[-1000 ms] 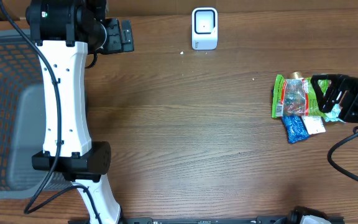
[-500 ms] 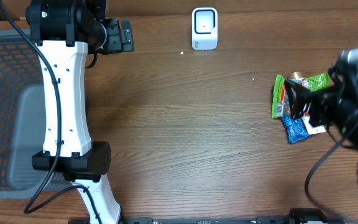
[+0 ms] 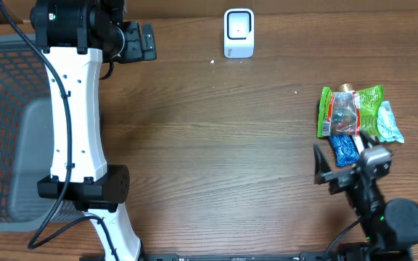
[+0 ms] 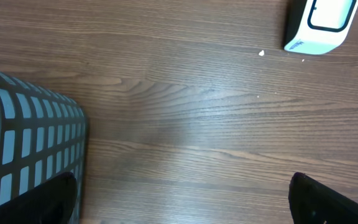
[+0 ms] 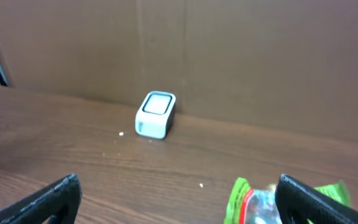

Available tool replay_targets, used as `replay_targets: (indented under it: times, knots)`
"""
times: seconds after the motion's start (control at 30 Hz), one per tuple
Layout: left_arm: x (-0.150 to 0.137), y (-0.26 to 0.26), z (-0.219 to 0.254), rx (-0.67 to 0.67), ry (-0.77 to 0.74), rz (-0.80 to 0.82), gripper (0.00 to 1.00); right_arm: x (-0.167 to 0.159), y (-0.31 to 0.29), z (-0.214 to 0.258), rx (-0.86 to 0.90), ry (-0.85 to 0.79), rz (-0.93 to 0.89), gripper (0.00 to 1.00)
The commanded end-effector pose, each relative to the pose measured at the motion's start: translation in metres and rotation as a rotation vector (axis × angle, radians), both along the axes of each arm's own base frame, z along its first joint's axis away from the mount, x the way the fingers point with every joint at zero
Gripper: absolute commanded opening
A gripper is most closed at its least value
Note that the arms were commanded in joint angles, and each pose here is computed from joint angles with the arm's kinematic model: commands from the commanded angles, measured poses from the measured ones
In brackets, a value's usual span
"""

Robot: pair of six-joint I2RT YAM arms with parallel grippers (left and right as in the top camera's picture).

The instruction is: Scan the item barcode

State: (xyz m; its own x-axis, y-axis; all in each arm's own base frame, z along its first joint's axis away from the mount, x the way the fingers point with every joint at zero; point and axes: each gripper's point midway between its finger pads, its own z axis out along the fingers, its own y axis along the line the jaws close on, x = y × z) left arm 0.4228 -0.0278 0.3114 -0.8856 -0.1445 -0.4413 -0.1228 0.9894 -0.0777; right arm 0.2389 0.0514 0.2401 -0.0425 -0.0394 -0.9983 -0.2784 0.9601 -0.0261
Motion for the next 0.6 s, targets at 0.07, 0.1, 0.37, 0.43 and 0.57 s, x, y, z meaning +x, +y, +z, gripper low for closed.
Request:
replay_targets:
  times: [0.07, 0.1, 0.37, 0.43, 0.57]
  knots:
    - [0.002, -0.004, -0.004, -0.013, 0.010, 0.004, 1.00, 0.000, 0.006, -0.034, 0.011, -0.064, 0.013, 1.00]
    - [0.002, -0.004, -0.004, -0.013, 0.010, 0.003, 0.99, 0.000, 0.007, -0.037, 0.012, -0.074, 0.017, 1.00]
    - [0.002, -0.004, -0.004, -0.013, 0.010, 0.004, 1.00, -0.001, 0.010, -0.055, 0.014, -0.091, 0.034, 1.00]
    - [0.002, -0.004, -0.004, -0.013, 0.010, 0.004, 1.00, -0.001, 0.010, -0.066, 0.010, -0.043, 0.033, 1.00]
    - [0.002, -0.004, -0.004, -0.013, 0.010, 0.004, 1.00, -0.001, 0.010, -0.066, 0.010, -0.046, 0.033, 1.00]
